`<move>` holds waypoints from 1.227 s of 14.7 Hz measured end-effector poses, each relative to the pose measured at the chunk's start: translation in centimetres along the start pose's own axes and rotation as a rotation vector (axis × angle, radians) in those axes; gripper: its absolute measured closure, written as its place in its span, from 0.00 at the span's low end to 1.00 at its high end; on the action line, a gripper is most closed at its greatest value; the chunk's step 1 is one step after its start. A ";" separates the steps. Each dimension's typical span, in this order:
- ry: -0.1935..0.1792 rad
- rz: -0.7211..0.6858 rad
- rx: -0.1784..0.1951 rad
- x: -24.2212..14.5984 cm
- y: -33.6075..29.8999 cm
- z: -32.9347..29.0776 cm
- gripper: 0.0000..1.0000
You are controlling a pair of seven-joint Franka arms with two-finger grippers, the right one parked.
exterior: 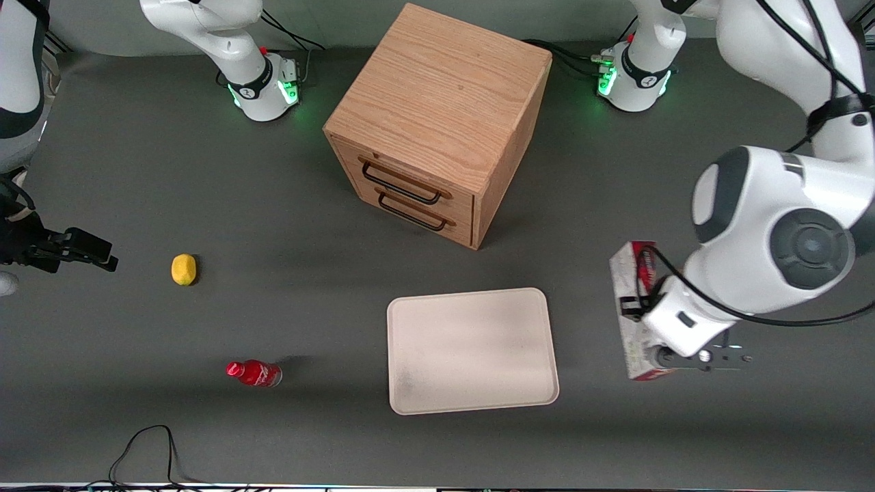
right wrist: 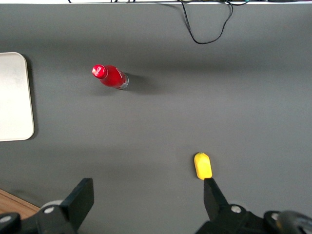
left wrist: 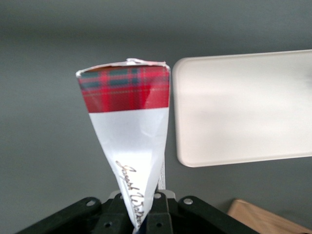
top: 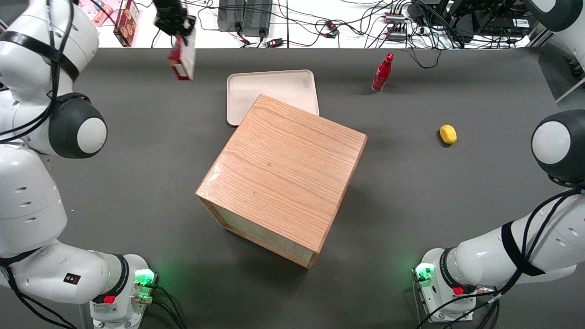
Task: Place red cookie box on tray
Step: 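Lift the cookie box and carry it over the cream tray, then lower the upright cookie box onto the tray's corner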
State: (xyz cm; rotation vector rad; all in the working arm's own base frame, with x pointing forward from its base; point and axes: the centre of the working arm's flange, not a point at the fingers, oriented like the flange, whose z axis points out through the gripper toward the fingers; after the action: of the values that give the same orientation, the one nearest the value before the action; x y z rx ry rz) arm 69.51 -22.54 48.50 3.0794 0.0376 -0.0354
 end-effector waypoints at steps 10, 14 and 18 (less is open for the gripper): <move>0.006 -0.028 0.046 0.5 10.5 19.1 0.92; 0.006 -0.037 0.045 0.8 10.4 24.0 0.92; 0.017 -0.042 0.039 0.9 10.4 26.1 0.92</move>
State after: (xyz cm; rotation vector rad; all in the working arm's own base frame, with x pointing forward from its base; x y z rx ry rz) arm 70.10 -34.48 23.06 3.1174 0.1039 -0.0121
